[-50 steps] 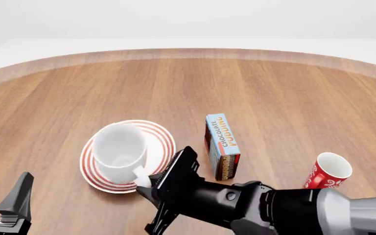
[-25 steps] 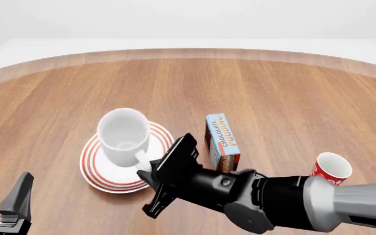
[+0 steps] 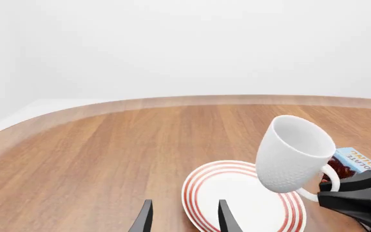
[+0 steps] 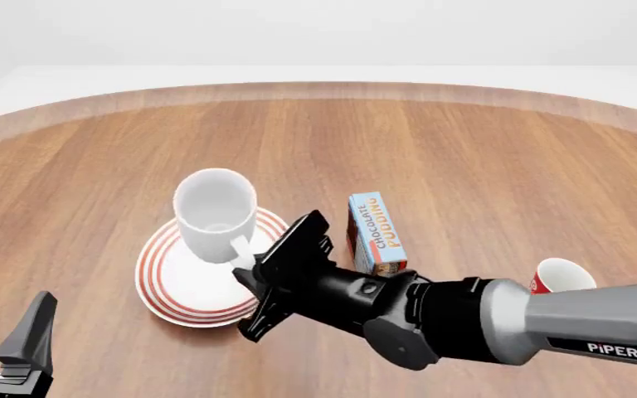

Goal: Pick up the white mug and put it on the plate, and put the chocolate pudding to the right of the plate.

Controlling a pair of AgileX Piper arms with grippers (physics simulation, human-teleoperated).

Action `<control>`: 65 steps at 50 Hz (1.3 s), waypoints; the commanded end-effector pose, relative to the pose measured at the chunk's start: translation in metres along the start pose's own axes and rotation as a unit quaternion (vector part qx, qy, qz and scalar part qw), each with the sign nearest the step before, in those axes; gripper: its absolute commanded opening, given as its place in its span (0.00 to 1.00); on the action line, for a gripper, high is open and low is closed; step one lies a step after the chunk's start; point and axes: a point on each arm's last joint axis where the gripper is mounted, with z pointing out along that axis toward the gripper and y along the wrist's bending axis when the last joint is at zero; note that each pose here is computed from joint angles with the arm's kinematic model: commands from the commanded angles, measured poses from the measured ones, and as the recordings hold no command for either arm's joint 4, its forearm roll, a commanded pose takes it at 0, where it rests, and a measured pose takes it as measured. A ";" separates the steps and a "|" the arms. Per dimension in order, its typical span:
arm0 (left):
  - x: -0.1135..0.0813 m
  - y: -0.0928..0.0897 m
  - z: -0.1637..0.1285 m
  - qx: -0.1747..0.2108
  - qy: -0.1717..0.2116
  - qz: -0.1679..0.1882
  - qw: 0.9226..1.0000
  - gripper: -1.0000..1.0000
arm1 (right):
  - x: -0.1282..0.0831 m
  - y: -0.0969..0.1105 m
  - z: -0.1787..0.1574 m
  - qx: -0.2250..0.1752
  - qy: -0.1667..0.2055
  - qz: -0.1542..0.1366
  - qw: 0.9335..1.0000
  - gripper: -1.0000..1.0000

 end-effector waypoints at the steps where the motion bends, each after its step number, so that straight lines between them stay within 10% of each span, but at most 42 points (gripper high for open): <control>1: 0.000 0.000 0.000 0.000 0.000 0.000 1.000 1.00 | -0.001 -0.008 0.010 0.010 -0.003 0.012 1.000 0.00; 65: 0.000 0.000 0.000 0.000 0.000 0.000 1.000 1.00 | 0.004 -0.021 0.064 0.023 0.016 0.046 0.999 0.00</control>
